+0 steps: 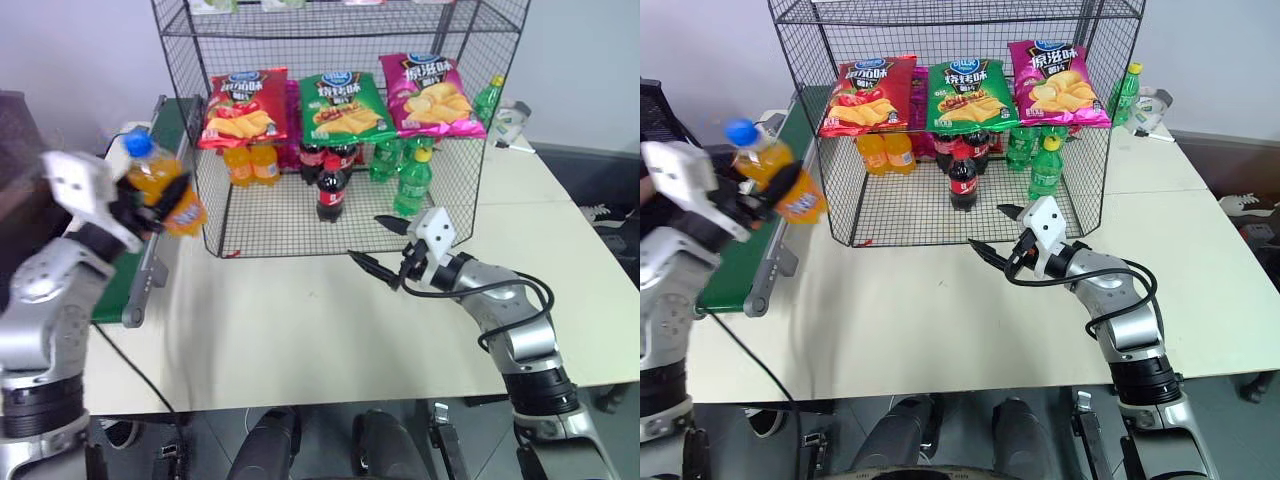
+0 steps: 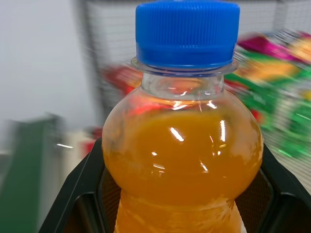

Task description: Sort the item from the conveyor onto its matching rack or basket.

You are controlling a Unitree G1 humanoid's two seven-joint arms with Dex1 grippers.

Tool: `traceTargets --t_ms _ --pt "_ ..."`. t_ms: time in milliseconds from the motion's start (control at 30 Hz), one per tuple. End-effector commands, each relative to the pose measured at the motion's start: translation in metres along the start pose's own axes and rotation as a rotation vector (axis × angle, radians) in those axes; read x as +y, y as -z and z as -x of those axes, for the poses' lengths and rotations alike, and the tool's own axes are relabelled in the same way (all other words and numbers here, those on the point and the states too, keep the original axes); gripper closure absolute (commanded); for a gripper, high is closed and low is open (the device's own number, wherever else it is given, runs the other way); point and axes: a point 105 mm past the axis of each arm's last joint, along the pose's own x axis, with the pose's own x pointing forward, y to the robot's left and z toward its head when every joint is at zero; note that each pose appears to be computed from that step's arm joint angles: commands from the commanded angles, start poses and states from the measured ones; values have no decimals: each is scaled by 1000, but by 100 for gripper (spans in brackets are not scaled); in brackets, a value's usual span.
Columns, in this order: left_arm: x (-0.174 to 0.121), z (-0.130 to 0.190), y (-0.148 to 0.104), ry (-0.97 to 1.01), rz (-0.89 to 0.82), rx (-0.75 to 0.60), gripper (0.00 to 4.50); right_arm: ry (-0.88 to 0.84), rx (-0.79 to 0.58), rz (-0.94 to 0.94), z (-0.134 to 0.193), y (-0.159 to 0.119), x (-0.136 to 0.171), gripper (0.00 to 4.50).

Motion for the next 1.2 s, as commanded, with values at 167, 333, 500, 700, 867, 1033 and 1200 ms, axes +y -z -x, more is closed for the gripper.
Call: traceTargets --t_ms 167,333,500,700,867,1033,1200 --pt "-6 -45 33 -184 -38 -50 198 30 -57 57 5 -18 -4 0" --pt "-11 -79 55 -248 10 -86 198 39 -60 63 7 -20 -5 0" --pt "-10 -99 68 -289 14 -83 198 43 -66 66 9 -24 -5 0" --pt "-12 -111 88 -301 49 -49 198 48 -71 63 11 -24 -2 0" --pt "-17 -114 98 -292 78 -33 198 54 -70 65 12 -25 -3 0" --pt "-20 -115 99 -276 97 -39 198 54 -70 66 12 -26 -3 0" --pt "-18 -113 98 -267 92 -53 13 48 -71 64 10 -26 -1 0"
